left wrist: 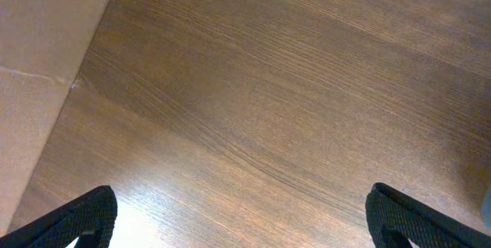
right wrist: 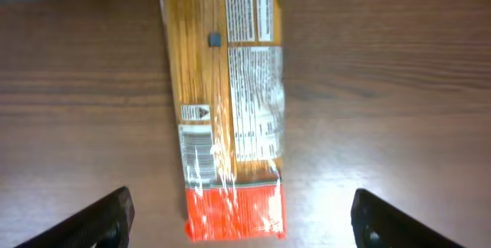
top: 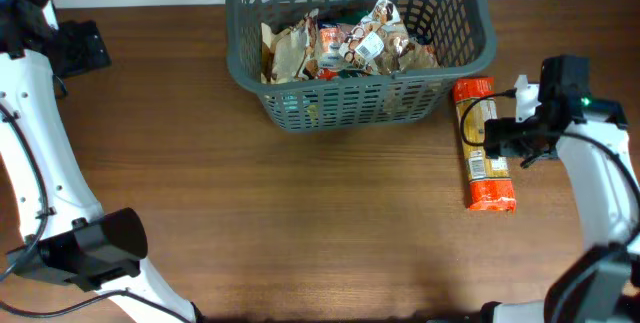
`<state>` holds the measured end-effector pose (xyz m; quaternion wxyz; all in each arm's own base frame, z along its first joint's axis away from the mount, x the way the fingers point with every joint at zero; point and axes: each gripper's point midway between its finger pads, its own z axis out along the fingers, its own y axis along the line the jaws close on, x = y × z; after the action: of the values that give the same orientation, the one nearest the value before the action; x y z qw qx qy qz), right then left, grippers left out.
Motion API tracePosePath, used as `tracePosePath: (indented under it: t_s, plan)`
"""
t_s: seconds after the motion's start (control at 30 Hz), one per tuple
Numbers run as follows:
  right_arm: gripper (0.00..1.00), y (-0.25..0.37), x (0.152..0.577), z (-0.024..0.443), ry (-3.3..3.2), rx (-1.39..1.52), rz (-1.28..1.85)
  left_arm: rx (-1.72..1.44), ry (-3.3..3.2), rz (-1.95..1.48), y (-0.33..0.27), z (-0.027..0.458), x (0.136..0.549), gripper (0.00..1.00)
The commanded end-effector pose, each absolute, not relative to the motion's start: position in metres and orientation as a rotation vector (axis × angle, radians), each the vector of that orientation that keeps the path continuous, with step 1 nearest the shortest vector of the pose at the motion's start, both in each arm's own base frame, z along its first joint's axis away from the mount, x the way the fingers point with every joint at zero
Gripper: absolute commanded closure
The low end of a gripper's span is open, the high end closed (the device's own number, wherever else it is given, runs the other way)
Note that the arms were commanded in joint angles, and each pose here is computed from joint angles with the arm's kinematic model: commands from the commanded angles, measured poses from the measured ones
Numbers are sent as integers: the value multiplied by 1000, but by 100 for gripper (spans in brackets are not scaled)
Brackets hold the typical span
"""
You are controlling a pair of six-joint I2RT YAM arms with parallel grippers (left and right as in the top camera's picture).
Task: Pack container
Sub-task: 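Lower the right gripper onto the orange-yellow pasta pack and grasp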
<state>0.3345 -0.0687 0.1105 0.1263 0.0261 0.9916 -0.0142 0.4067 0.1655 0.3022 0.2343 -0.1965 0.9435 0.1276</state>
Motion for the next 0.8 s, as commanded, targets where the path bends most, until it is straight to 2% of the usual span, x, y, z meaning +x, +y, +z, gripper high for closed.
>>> tracePosePath:
  t_s: [0.0, 0.37, 0.77]
  plan:
    - [11, -63, 339, 89, 2928, 87, 45, -557, 2596, 356, 168, 298, 407, 1]
    - [10, -62, 346, 19, 3061, 96, 100, -557, 2596, 356, 168, 298, 407, 1]
    - [8, -61, 344, -12, 3118, 100, 122, -557, 2596, 356, 168, 298, 407, 1]
